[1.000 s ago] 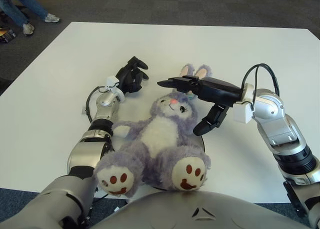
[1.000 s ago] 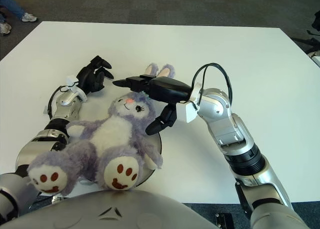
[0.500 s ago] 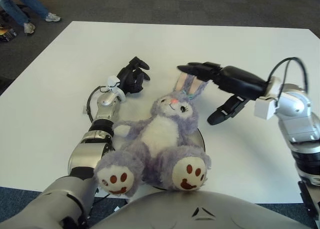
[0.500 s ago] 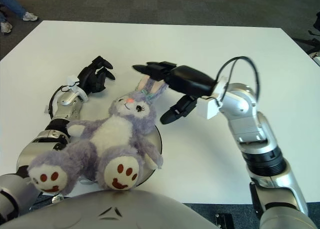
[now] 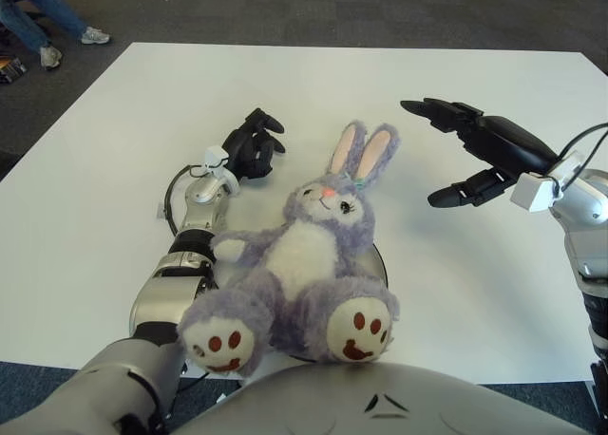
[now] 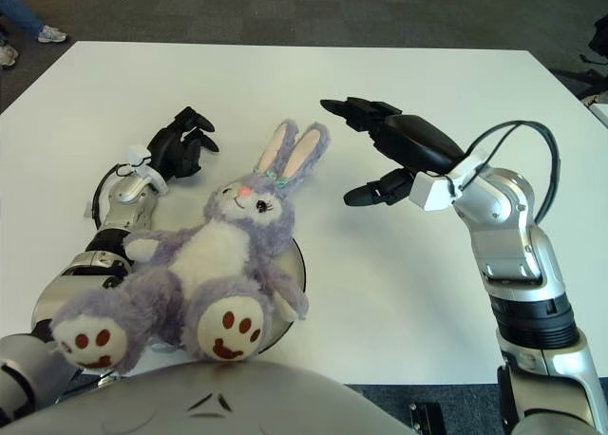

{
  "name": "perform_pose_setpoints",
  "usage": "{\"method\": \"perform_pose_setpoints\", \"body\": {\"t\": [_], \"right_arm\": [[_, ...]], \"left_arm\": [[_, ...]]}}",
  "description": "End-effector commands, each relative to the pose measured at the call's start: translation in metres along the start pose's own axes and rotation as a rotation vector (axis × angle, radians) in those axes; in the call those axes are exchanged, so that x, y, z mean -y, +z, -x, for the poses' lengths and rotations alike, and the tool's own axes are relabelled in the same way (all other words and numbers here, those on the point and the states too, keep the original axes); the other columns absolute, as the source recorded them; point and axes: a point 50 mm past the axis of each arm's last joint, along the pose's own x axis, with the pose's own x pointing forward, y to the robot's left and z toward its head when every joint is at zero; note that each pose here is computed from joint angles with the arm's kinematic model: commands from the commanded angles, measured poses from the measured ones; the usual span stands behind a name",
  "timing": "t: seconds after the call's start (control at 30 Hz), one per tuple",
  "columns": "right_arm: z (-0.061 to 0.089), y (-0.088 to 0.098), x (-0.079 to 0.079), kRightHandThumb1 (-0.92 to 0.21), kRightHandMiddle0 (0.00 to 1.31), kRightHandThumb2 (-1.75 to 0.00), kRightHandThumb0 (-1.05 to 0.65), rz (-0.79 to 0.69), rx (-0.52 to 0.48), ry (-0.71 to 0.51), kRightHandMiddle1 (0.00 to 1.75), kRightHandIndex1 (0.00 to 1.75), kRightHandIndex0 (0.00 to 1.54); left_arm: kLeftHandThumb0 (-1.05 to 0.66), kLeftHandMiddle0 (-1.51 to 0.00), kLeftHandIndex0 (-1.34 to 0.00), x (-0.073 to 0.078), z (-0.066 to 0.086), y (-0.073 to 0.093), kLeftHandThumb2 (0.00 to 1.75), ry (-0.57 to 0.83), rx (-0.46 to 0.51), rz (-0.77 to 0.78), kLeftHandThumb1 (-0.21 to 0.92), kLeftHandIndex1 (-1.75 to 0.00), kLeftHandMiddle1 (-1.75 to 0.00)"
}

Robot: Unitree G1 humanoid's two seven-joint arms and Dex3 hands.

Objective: Put the doll into the plate.

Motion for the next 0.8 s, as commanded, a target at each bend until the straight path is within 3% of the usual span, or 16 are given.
{"method": "perform_pose_setpoints", "body": {"t": [0.0,0.07,0.17,0.27,0.53,0.67,0.7,0.73,0.77], "right_arm": [[-0.002,-0.007,0.001,-0.42,0.0,-0.79,-0.58,-0.038,-0.089,-0.138,0.61,1.45,0.65],[-0.005,-0.012,-0.004,-0.43,0.0,-0.8,-0.59,-0.085,-0.127,-0.189,0.72,1.62,1.0],[-0.008,-0.02,-0.018,-0.45,0.0,-0.82,-0.58,-0.209,-0.177,-0.248,0.87,1.71,1.19],[-0.009,-0.024,-0.024,-0.48,0.0,-0.85,-0.55,-0.304,-0.216,-0.288,1.02,1.73,1.26],[-0.005,-0.029,-0.036,-0.54,0.06,-0.9,-0.51,-0.437,-0.293,-0.319,1.2,1.75,1.15],[-0.004,-0.032,-0.041,-0.53,0.1,-0.96,-0.45,-0.52,-0.304,-0.333,1.27,1.75,0.98],[-0.003,-0.035,-0.046,-0.48,0.12,-1.04,-0.26,-0.576,-0.297,-0.343,1.3,1.75,0.89],[-0.002,-0.037,-0.049,-0.47,0.22,-1.08,-0.17,-0.614,-0.291,-0.351,1.45,1.74,0.72],[-0.002,-0.041,-0.052,-0.47,0.26,-1.09,-0.14,-0.667,-0.277,-0.361,1.5,1.74,0.66]], "left_arm": [[-0.01,-0.29,-0.26,0.004,0.009,-0.011,0.95,-0.002,-0.037,0.01,0.63,-1.75,-1.75],[-0.01,-0.29,-0.26,0.004,0.009,-0.011,0.96,0.003,-0.036,0.003,0.63,-1.75,-1.75],[-0.01,-0.29,-0.27,0.003,0.01,-0.01,0.96,0.014,-0.029,-0.008,0.63,-1.75,-1.75],[-0.01,-0.29,-0.27,0.002,0.01,-0.009,0.96,0.03,-0.021,-0.017,0.62,-1.75,-1.75],[-0.01,-0.26,-0.24,-0.001,0.011,-0.007,0.9,0.094,-0.006,0.003,0.67,-1.75,-1.75],[-0.01,-0.25,-0.23,-0.005,0.011,-0.006,0.89,0.133,-0.003,0.058,0.68,-1.75,-1.75],[-0.01,-0.25,-0.23,-0.006,0.011,-0.006,0.88,0.155,-0.008,0.075,0.68,-1.75,-1.75],[-0.01,-0.26,-0.24,-0.008,0.012,-0.007,0.9,0.169,-0.012,0.085,0.67,-1.75,-1.75],[-0.01,-0.26,-0.24,-0.009,0.012,-0.007,0.9,0.187,-0.016,0.093,0.67,-1.75,-1.75]]}}
